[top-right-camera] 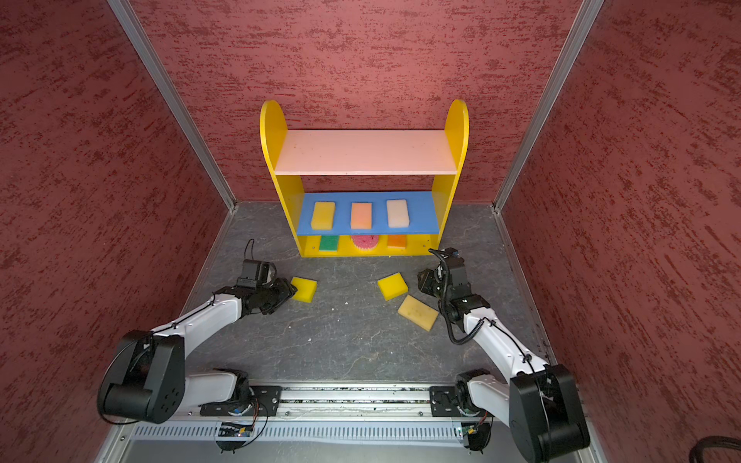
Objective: Place and organize the cleaning sponges onto the shelf
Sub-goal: 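Grasp the large yellow sponge with the left gripper and lift it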
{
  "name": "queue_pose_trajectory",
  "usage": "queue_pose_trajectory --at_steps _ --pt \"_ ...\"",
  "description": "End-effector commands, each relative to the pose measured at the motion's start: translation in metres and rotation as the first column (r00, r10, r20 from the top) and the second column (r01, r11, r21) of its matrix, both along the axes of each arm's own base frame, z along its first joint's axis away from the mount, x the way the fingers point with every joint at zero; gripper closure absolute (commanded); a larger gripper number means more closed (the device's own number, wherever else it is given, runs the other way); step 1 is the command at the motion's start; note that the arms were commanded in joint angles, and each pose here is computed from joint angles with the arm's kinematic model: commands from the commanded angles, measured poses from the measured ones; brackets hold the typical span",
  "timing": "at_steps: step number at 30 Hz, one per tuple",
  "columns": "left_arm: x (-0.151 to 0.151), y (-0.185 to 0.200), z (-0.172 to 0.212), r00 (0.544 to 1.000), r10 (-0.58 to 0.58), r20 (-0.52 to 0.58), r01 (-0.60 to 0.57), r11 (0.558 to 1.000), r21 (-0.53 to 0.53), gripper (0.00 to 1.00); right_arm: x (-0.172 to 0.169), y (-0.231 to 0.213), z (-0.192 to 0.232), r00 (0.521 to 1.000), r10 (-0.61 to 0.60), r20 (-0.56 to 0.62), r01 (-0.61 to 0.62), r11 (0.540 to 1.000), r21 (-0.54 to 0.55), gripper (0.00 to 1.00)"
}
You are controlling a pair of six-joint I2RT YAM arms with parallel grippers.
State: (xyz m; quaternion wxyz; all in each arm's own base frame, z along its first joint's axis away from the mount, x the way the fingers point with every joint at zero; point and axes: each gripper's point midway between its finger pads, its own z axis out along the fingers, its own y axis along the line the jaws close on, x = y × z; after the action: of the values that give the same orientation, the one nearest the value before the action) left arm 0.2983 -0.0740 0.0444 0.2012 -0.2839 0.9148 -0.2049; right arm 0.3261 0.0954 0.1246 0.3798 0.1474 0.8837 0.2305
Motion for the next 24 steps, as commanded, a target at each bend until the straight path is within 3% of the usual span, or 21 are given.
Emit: queue_pose_trajectory --at_steps 1,10,13,19,24 --pt "0.008 -0.002 -0.004 1.000 0.010 0.023 -0.009 1.000 -0.018 0.54 -0.001 -0.002 0.000 0.999 -0.042 0.007 0.041 0.998 0.043 0.55" --pt "0.017 -0.007 0.006 0.998 -0.020 0.053 0.022 0.999 -0.033 0.91 0.004 0.005 -0.012 0.998 -0.049 -0.040 0.053 0.994 0.098 0.55" --pt "0.018 -0.009 0.014 0.997 -0.049 0.067 0.051 0.998 -0.023 0.99 0.005 0.007 -0.013 0.998 -0.052 -0.041 0.056 0.992 0.117 0.55" --pt "0.025 -0.034 0.065 0.965 -0.163 0.207 0.184 0.979 -0.086 1.00 0.003 0.008 -0.010 0.998 -0.030 -0.054 0.036 0.994 0.105 0.60" --pt "0.024 -0.054 0.128 0.896 -0.274 0.350 0.304 0.952 -0.030 1.00 0.009 0.014 0.000 0.999 0.011 -0.045 -0.006 0.995 0.095 0.71"
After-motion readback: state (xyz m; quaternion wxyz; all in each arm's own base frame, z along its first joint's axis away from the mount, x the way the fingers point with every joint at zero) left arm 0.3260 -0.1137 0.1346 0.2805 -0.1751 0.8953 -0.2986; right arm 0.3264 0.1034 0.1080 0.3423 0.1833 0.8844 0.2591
